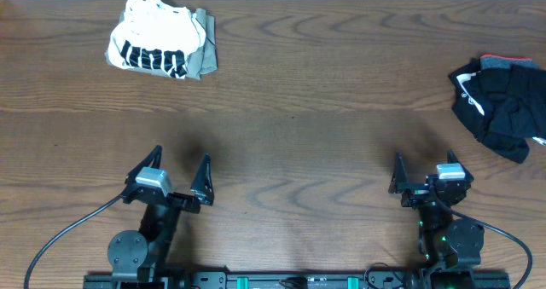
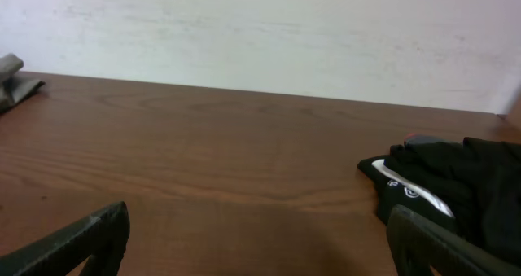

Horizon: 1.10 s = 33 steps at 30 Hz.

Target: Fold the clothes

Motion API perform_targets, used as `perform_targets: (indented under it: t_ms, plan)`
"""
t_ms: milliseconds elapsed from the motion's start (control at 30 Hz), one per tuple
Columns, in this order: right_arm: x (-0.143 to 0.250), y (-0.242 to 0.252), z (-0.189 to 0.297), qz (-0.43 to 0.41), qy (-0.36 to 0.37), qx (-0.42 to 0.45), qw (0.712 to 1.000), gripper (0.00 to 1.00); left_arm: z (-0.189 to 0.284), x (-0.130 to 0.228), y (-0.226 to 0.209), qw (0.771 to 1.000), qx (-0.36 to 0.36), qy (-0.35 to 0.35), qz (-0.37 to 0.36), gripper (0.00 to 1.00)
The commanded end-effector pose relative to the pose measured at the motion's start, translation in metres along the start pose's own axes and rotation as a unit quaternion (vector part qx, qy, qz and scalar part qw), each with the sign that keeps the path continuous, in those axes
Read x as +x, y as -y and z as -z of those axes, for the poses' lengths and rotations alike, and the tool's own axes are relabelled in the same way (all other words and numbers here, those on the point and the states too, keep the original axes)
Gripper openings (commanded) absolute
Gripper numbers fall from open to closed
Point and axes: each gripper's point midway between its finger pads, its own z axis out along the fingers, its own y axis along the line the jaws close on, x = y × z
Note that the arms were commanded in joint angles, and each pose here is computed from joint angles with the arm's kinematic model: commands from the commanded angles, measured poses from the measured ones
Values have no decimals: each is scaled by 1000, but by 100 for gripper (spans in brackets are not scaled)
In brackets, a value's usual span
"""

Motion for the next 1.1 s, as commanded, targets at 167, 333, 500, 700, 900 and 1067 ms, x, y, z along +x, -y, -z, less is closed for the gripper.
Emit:
perform_targets:
  t_ms: [167, 333, 500, 700, 900, 1067]
  plan:
    - [1, 1, 0, -8, 0, 2, 1000, 99, -5, 22, -40, 996, -91, 19, -9, 98]
    - [1, 1, 0, -8, 0, 2, 1000, 99, -6, 32, -47, 994, -104, 16, -9, 98]
    - [1, 1, 0, -8, 0, 2, 1000, 99, -3, 41, -57, 992, -127, -4, -12, 98]
    - [1, 1, 0, -8, 0, 2, 1000, 99, 1, 71, -66, 987, -145, -65, -6, 98]
    - [1, 1, 0, -8, 0, 2, 1000, 99, 1, 71, -66, 987, -145, -64, -7, 98]
    - [1, 1, 0, -8, 0, 2, 1000, 99, 1, 71, -66, 987, -145, -65, -6, 98]
